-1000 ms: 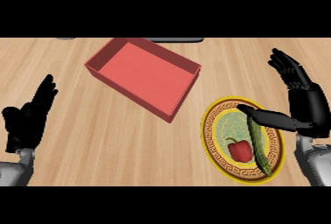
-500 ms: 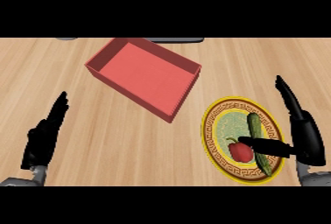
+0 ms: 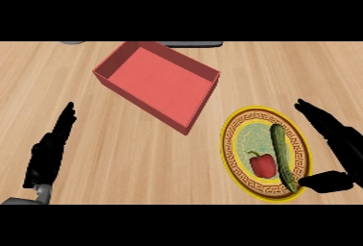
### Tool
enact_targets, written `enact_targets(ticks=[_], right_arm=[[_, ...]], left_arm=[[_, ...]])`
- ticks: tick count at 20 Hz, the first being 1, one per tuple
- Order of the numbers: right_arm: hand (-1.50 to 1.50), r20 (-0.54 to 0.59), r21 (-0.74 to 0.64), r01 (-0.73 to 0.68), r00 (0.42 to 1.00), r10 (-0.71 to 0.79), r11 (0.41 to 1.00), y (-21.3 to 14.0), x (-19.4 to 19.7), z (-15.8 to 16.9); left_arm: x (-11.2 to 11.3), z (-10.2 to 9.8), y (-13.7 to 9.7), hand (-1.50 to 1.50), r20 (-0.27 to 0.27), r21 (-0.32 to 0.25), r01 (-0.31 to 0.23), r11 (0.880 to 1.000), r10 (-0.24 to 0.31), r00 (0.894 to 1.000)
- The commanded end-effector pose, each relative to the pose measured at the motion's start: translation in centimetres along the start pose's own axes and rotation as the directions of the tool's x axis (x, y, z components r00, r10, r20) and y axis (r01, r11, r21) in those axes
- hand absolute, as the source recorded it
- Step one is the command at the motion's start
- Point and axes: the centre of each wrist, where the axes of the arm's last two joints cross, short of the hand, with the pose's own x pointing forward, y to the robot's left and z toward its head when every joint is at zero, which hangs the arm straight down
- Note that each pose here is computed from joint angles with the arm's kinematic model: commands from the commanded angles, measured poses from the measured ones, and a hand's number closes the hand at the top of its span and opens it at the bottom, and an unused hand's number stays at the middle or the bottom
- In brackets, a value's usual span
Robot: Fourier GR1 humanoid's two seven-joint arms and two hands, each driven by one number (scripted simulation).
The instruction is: Pick the bell pepper from the plate and place it in the cardboard box
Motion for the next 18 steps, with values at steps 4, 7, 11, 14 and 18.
enact_targets(ticks=[4, 7, 11, 14, 18], right_arm=[[-1.50, -0.097, 0.287, -0.152, 0.978, 0.187, 0.946, -0.5, 5.4, 1.1], [-1.50, -0.122, 0.297, -0.162, 0.971, 0.206, 0.941, 0.8, 8.3, 0.0], [-1.50, -0.193, 0.307, -0.160, 0.955, 0.226, 0.938, 3.7, 8.4, -0.4], [-1.50, -0.198, 0.287, -0.147, 0.958, 0.209, 0.947, 4.4, 8.1, -0.5], [-1.50, -0.251, 0.309, -0.162, 0.937, 0.244, 0.937, 4.6, 7.4, -0.9]], left_arm=[[-0.7, -1.0, 0.9, 0.00, -0.013, 0.010, 0.000, 1.000, 0.000, 1.000], [1.8, -0.1, -2.0, 0.00, 0.012, -0.007, -0.002, 1.000, 0.002, 1.000], [0.1, -1.3, -0.2, 0.00, -0.001, 0.003, -0.006, 1.000, 0.006, 1.000], [-0.1, -1.1, -0.6, 0.00, 0.012, 0.010, 0.007, 1.000, -0.007, 1.000], [0.1, -0.4, 0.7, 0.00, -0.014, -0.009, -0.014, 1.000, 0.013, 1.000]])
